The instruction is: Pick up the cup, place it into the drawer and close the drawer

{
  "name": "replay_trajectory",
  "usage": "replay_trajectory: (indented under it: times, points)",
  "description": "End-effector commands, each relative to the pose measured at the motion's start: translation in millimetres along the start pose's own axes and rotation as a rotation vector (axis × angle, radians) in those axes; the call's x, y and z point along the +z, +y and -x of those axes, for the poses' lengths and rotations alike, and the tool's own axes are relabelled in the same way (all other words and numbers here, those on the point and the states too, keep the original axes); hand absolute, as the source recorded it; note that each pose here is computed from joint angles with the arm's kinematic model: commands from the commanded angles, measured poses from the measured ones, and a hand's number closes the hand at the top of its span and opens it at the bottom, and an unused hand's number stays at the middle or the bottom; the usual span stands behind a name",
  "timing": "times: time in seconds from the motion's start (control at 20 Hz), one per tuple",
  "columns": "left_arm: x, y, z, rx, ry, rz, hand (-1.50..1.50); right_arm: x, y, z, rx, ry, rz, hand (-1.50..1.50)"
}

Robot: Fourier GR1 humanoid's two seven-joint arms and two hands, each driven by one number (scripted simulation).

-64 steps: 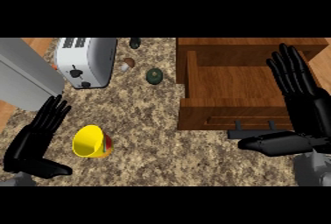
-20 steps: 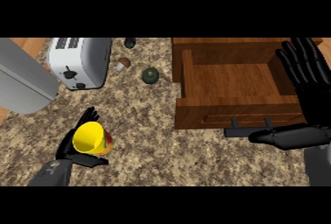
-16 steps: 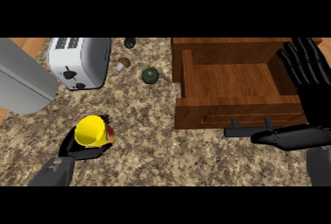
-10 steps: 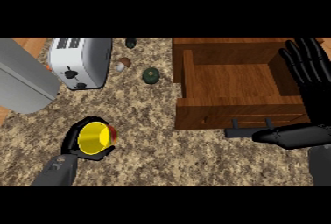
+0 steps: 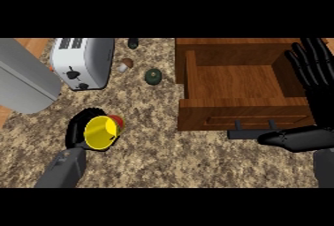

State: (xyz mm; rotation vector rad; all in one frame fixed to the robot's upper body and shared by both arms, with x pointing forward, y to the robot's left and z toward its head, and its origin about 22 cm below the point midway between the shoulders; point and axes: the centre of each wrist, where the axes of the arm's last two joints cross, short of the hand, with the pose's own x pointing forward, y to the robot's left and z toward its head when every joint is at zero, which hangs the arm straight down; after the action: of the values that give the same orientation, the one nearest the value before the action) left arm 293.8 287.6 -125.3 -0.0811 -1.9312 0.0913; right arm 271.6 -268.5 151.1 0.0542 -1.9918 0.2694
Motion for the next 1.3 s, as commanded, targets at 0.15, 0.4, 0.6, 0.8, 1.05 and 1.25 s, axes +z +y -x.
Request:
replay_trajectory:
  times: [0.15,0.4,0.6,0.8,1.05,1.25]
  points:
    - [-50,-10,-20,0.068,-0.202,-0.013,1.5,16,8,-4,-0.003,0.019,-0.006,-1.5]
    - [-104,-83,-43,0.066,-0.244,0.095,1.5,-1,-7,2,0.037,0.03,0.009,-1.5]
    - [-138,-126,-76,0.088,-0.243,0.172,1.5,14,-13,7,0.031,0.024,0.029,-1.5]
    - [-175,-164,-121,0.083,-0.227,0.23,1.5,3,7,1,0.03,0.029,0.017,-1.5]
    - [-209,-209,-181,0.039,-0.218,0.25,1.5,6,-4,8,0.027,0.021,0.038,-1.5]
    - [-229,-243,-217,0.001,-0.214,0.255,1.5,7,-7,14,0.05,0.006,0.036,-1.5]
